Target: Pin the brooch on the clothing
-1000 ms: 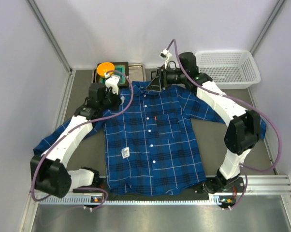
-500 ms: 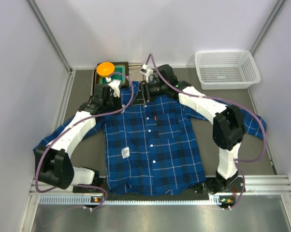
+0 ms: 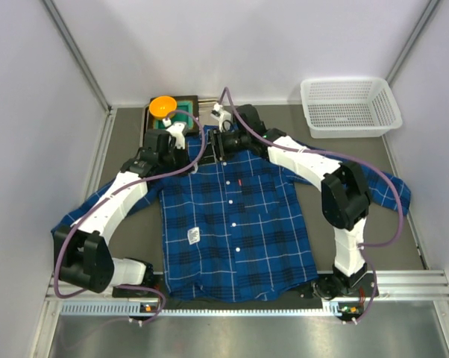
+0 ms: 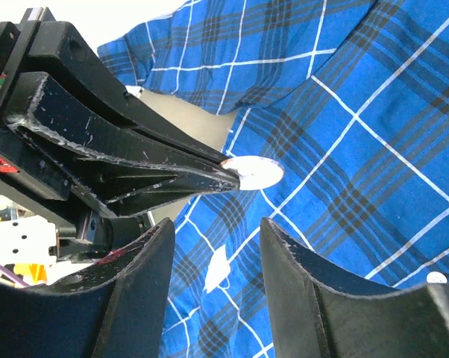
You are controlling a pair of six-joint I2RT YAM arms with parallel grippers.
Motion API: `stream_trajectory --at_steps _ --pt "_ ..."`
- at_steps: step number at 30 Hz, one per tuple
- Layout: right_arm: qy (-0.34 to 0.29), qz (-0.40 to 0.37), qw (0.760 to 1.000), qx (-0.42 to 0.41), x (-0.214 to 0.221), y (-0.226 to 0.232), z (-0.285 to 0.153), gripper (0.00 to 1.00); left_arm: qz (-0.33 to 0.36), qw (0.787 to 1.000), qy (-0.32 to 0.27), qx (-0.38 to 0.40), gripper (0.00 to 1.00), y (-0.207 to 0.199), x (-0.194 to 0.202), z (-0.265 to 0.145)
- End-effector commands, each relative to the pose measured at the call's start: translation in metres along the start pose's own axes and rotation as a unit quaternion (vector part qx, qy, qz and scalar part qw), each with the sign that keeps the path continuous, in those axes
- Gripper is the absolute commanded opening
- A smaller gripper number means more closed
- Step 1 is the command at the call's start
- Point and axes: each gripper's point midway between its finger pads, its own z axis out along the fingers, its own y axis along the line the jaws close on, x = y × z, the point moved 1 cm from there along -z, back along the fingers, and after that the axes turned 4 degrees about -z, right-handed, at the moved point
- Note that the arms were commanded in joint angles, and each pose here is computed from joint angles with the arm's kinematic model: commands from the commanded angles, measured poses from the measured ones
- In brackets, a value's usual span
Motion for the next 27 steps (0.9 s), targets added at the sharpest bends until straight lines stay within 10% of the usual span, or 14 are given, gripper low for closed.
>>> stream_trajectory --at_steps 1,27 --pt "-0.029 -0.033 0.999 -0.009 -0.022 0.018 0.003 0.49 -0.001 0.998 -0.046 0.043 0.0 -0.021 -0.025 -0.012" --pt "-0.009 -0.096 0.994 0.044 -0.008 0.005 0.008 0.32 -0.009 0.991 -0.05 0.124 0.0 -0.045 -0.027 -0.02"
